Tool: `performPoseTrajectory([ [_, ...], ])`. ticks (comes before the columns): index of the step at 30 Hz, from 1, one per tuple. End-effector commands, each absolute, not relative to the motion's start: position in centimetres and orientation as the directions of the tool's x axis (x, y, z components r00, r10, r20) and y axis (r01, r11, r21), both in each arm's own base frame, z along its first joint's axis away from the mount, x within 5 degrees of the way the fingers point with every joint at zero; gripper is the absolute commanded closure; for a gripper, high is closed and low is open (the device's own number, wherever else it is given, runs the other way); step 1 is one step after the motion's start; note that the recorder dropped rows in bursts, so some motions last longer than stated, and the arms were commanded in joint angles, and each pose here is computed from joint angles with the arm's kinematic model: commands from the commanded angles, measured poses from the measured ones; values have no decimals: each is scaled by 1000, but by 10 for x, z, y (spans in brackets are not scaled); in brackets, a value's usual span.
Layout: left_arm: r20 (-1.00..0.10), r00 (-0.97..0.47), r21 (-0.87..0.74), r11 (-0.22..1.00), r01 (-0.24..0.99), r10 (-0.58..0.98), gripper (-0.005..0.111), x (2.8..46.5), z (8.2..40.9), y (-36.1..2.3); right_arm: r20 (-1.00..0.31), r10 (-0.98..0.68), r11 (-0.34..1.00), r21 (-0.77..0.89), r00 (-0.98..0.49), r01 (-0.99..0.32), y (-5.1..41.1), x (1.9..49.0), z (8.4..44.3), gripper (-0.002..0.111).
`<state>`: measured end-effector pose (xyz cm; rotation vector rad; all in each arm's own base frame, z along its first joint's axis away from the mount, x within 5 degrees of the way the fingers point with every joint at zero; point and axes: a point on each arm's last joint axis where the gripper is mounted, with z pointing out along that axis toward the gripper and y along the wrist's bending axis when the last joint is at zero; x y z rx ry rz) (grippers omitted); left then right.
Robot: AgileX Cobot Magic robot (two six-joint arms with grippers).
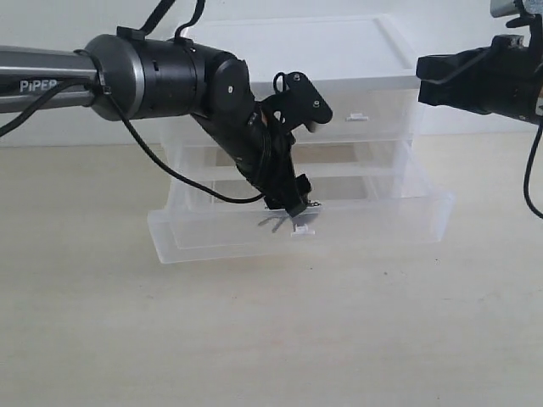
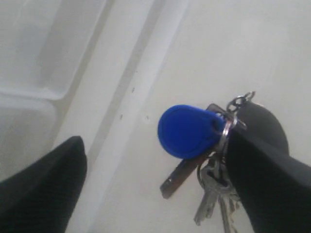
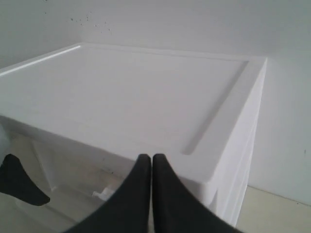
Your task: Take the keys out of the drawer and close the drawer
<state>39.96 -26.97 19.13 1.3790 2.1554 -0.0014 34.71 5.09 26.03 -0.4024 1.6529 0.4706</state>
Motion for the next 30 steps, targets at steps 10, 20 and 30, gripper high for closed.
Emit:
performPoseTrajectory([
  [10, -419, -324, 323, 473, 820, 848, 102, 400, 189, -263, -993, 20, 861, 75, -114, -504, 49, 346, 264, 108],
  [20, -543, -214, 387, 469, 794, 812, 102, 370, 275, -268, -993, 21, 863, 76, -113, -500, 48, 346, 264, 108],
  [30, -479, -361, 228, 510, 830, 800, 51, 361, 258, -266, -993, 19, 865, 75, -117, -496, 48, 346, 263, 108],
])
